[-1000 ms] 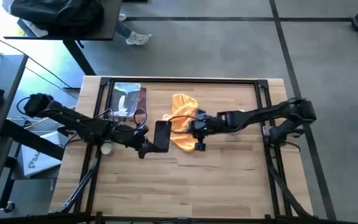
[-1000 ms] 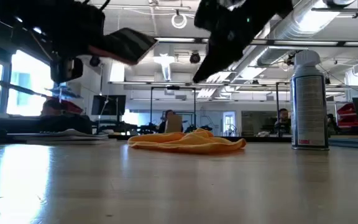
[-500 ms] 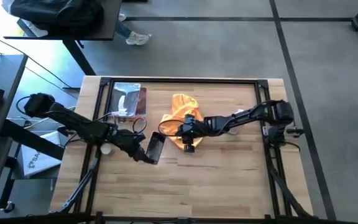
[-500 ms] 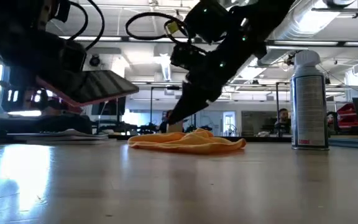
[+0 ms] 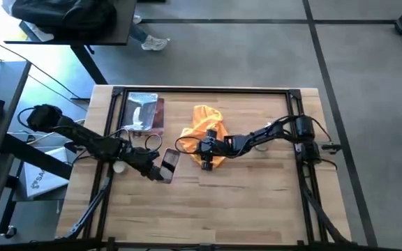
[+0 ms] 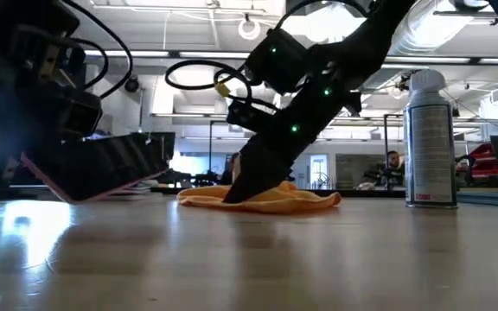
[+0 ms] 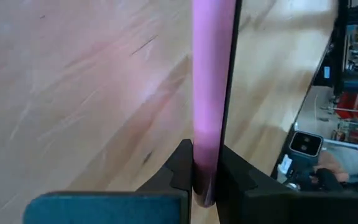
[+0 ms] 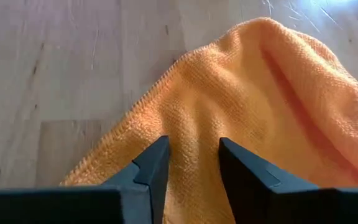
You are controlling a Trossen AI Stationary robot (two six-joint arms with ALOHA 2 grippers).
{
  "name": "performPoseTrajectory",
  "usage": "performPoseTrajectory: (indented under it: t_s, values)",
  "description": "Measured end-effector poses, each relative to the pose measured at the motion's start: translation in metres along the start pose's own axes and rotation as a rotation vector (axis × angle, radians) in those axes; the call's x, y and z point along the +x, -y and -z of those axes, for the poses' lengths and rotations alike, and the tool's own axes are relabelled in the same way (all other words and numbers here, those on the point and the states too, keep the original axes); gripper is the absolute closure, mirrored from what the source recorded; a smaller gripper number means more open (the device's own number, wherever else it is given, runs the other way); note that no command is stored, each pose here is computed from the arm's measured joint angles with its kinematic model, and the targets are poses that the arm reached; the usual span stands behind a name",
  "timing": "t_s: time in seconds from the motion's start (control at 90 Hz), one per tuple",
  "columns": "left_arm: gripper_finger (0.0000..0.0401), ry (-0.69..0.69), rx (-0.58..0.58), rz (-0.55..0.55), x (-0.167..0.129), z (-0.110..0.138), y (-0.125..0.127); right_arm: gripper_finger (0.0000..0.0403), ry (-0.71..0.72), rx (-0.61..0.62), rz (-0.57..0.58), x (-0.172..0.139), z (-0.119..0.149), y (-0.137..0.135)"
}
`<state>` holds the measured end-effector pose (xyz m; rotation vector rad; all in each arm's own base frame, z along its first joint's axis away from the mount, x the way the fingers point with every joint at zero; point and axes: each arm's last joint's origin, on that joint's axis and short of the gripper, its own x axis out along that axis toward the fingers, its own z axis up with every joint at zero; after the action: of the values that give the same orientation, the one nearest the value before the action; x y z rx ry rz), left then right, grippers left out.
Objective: Apply microfiber cloth
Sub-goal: Wipe the front and back of the cellphone with the yellow microfiber cloth
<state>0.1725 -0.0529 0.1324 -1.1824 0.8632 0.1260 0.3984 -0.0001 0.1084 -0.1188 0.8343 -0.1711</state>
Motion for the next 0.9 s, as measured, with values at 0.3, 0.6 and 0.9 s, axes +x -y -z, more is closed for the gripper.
performPoseTrajectory:
  t_s: [0.3,0.6,0.9]
  values:
    - [0.0389,0.025,0.034,-0.006,0.0,-0.002,0.0,0.0309,0.065,-0.011,0.086,-0.052,-0.03,0.044]
    - [0.0389,0.071,0.049,-0.01,-0.001,-0.008,-0.001,0.0247,-0.083,0.067,0.041,-0.034,-0.006,0.084]
    - [0.0389,0.083,0.05,0.003,-0.001,-0.009,0.0,0.0198,-0.152,0.081,0.037,-0.006,0.014,0.087]
